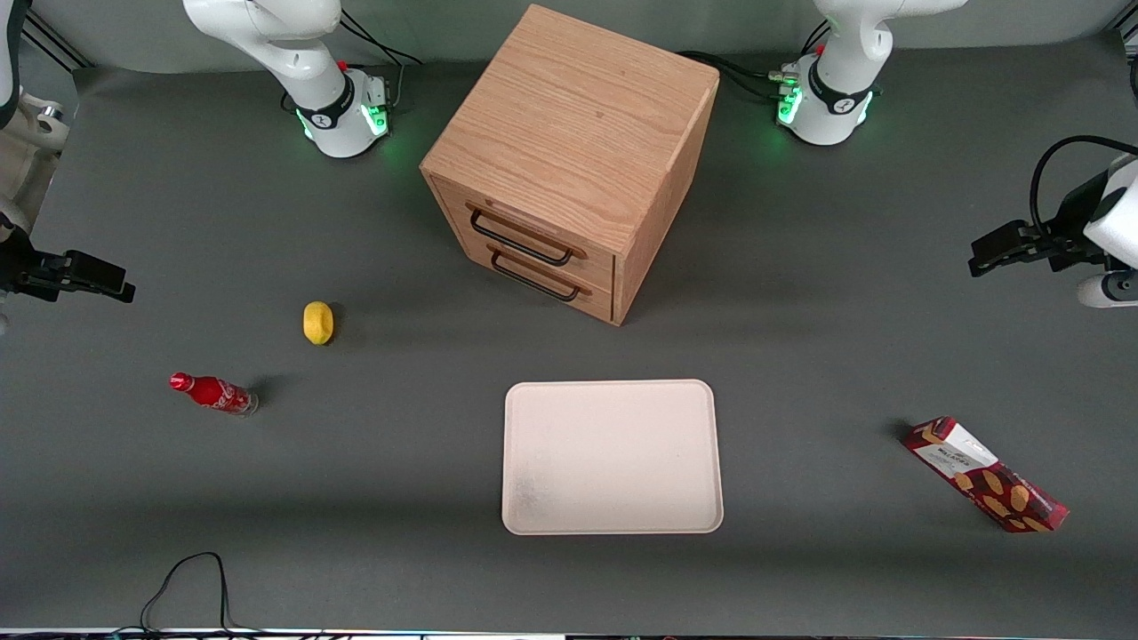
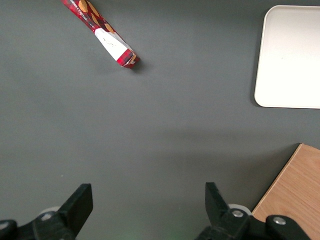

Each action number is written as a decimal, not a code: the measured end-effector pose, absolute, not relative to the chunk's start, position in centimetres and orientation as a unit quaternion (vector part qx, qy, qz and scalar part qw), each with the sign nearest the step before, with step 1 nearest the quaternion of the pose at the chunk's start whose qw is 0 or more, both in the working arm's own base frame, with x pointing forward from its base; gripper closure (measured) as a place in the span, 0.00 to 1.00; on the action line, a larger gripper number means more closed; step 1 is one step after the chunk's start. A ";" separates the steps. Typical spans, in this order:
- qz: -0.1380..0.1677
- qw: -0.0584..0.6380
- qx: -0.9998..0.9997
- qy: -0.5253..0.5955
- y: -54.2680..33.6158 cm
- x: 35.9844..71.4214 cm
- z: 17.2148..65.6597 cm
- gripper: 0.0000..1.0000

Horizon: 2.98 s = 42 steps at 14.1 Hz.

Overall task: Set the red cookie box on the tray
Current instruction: 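Move the left gripper toward the red shortbread box, then lower the open left gripper over the box end and close on it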

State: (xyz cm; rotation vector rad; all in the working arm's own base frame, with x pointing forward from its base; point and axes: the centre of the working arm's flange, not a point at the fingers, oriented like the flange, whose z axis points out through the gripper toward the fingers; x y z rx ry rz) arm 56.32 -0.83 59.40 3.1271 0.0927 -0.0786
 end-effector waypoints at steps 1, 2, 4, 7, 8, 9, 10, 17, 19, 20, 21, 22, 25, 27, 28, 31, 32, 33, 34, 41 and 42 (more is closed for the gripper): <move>-0.025 0.006 0.999 0.030 -0.8 56.3 59.4 0.00; -0.025 0.006 0.999 0.030 -0.8 56.3 59.4 0.00; -0.026 0.006 0.999 0.030 -0.8 56.3 59.4 0.00; -0.027 0.006 0.999 0.030 -0.8 56.4 59.2 0.00; -0.028 0.006 0.999 0.030 -0.8 56.6 58.9 0.00; -0.032 0.006 0.999 0.031 -0.7 56.9 58.4 0.00; -0.036 0.005 0.999 0.033 -0.4 57.4 57.7 0.00; -0.019 0.011 0.998 0.060 9.6 64.9 53.8 0.00; -0.006 0.012 0.998 0.060 12.0 67.2 53.0 0.00; 0.000 0.010 0.998 0.060 12.6 68.3 52.6 0.00; 0.004 0.006 0.998 0.058 12.9 69.3 52.1 0.00; 0.007 0.002 0.998 0.055 13.1 70.1 51.6 0.00; 0.013 -0.002 0.999 0.051 13.5 71.9 50.1 0.00; 0.021 -0.002 0.996 0.083 13.7 72.5 49.5 0.00; 0.021 0.000 0.992 0.124 13.7 72.6 49.2 0.00; 0.022 0.004 0.961 0.274 13.6 73.1 48.1 0.00; 0.026 0.006 0.948 0.317 13.6 73.3 47.9 0.00; 0.031 0.009 0.935 0.352 13.6 73.6 47.6 0.00; 0.034 0.011 0.926 0.377 13.6 73.8 47.2 0.00; 0.055 0.027 0.900 0.431 13.8 76.3 34.0 0.00; 0.050 0.026 0.900 0.433 13.8 76.3 32.2 0.00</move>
